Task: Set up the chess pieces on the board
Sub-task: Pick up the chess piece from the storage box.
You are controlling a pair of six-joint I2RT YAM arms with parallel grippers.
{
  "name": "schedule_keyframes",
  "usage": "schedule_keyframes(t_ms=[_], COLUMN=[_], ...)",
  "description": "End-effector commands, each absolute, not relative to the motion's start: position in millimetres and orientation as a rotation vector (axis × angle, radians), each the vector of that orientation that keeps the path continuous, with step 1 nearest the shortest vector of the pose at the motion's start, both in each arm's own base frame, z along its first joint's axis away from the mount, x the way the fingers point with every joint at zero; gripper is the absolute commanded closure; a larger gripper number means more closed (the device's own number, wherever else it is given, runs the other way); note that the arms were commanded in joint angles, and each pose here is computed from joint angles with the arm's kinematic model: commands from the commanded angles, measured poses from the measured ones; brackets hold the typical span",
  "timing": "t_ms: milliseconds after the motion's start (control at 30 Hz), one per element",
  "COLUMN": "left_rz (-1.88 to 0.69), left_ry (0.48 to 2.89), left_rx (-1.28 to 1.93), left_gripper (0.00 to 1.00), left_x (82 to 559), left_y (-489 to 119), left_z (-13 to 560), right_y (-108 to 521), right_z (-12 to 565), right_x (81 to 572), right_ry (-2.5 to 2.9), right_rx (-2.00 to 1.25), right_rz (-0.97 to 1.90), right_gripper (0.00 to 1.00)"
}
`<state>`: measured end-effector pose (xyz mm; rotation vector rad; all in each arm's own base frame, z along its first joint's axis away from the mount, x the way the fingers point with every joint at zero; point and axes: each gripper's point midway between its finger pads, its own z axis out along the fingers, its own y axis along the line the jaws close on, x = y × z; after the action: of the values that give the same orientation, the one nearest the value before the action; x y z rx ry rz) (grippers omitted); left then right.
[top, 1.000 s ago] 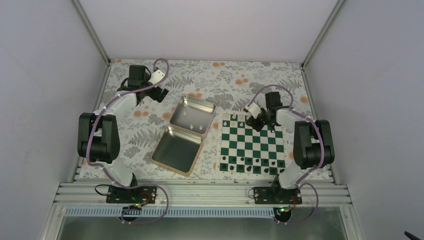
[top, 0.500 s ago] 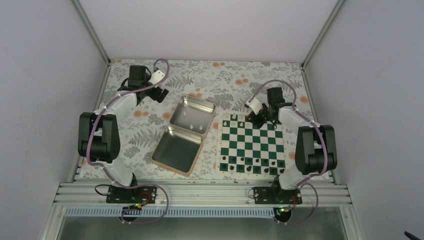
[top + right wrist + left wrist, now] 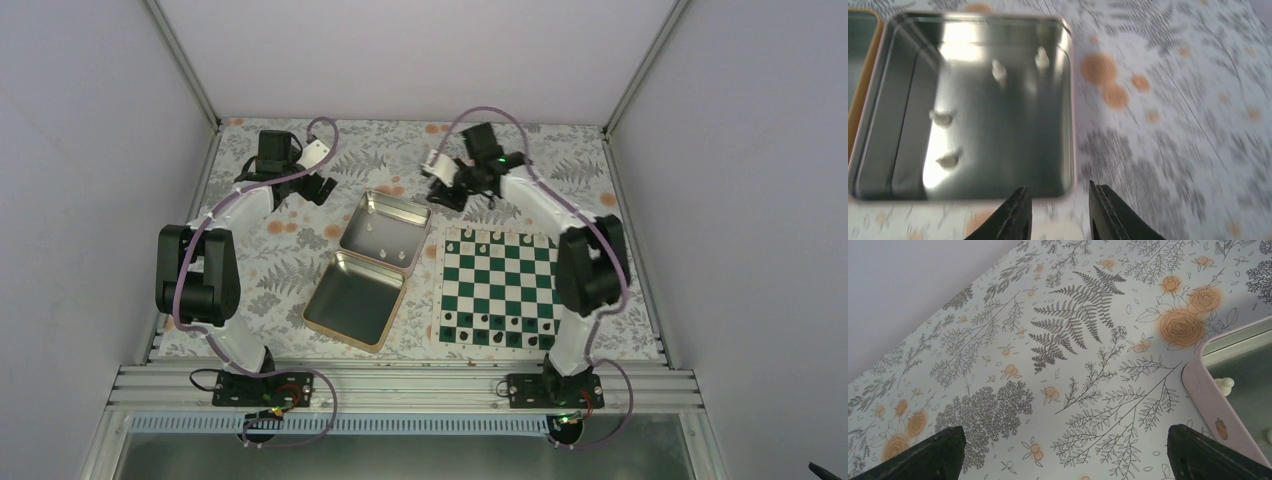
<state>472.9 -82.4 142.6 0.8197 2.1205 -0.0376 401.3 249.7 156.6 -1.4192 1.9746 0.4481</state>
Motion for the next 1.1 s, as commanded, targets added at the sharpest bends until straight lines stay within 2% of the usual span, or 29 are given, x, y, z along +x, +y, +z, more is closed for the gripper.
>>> schedule_keyframes(t_ms=[0,300,600,1067], left_rz=[-0.019,-0.045,-0.070,-0.069], left_ry=[2.081,2.079,2.074,2.070], left_rx=[0.811,0.823,0.831,0.824], left_gripper=[0.00,0.00,0.00,0.00], left_x=[473.6,470.9,470.7,468.8], left_y=[-79.7,-82.5,-85.7,-82.9], left_z=[161.8,160.5,159.1,161.5], right_y=[313.4,393.9,410.1,423.7], right_z=[148.3,91.6,63.3,48.6], right_x=[404.2,402.5,399.7,397.7], right_ry=[1.925,1.874,1.882,1.874], right_rx=[-1.513,-1.642,-1.662,-1.694], right_rz=[0.566,0.653,0.668,0.690], right_gripper=[0.68,0.63,0.59,0.58])
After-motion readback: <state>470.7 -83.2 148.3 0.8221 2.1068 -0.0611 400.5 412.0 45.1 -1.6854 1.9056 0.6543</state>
